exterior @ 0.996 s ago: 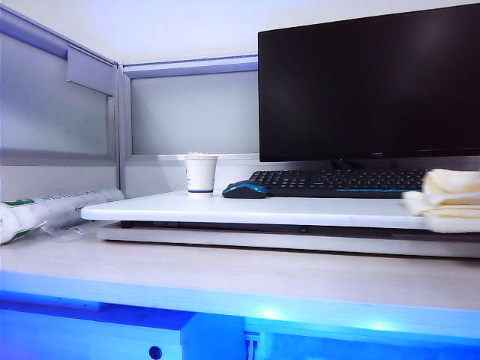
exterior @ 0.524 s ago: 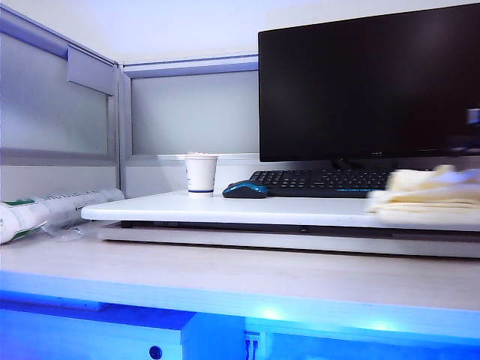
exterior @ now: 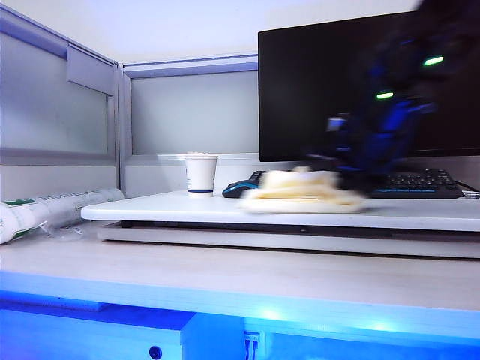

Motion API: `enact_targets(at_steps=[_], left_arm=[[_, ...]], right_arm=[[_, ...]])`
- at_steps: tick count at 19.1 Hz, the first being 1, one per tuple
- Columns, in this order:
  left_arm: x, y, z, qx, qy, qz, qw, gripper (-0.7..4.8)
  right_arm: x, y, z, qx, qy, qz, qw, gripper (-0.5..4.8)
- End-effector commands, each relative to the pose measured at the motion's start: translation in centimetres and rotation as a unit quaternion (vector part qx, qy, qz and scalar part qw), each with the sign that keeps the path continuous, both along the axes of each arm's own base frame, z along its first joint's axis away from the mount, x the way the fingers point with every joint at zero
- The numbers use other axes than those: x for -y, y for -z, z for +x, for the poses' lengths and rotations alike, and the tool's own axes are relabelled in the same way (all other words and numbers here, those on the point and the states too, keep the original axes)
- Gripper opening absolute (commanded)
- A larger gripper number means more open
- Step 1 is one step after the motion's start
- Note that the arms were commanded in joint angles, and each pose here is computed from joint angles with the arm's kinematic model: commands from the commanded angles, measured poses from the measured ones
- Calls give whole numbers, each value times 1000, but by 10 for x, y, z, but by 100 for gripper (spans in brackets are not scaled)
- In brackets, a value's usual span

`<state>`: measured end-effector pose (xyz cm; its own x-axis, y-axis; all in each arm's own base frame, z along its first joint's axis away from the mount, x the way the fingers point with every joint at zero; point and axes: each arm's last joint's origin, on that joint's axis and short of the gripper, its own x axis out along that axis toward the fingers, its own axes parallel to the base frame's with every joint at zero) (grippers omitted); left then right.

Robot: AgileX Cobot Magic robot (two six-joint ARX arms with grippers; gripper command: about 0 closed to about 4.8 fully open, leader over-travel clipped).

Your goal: Wipe the tabletop with a clean cloth to remove dust and stains.

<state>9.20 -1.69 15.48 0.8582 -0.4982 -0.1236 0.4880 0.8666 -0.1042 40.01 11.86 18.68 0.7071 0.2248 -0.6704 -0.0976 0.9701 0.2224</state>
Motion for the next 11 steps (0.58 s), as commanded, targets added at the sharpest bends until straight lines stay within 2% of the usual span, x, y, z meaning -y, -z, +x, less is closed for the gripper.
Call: enact_targets(at_steps=[1, 6, 11], left_arm=[[0, 2, 0, -12, 3, -1, 1000, -6], [0, 2, 0, -12, 3, -1, 1000, -6], [0, 2, 0, -12, 3, -1, 1000, -6]], right_arm=[[-43, 19, 6, -52, -44, 6, 998, -4], [-95, 25, 18, -54, -80, 30, 995, -4], [-93, 30, 18, -72, -68, 25, 995, -4]])
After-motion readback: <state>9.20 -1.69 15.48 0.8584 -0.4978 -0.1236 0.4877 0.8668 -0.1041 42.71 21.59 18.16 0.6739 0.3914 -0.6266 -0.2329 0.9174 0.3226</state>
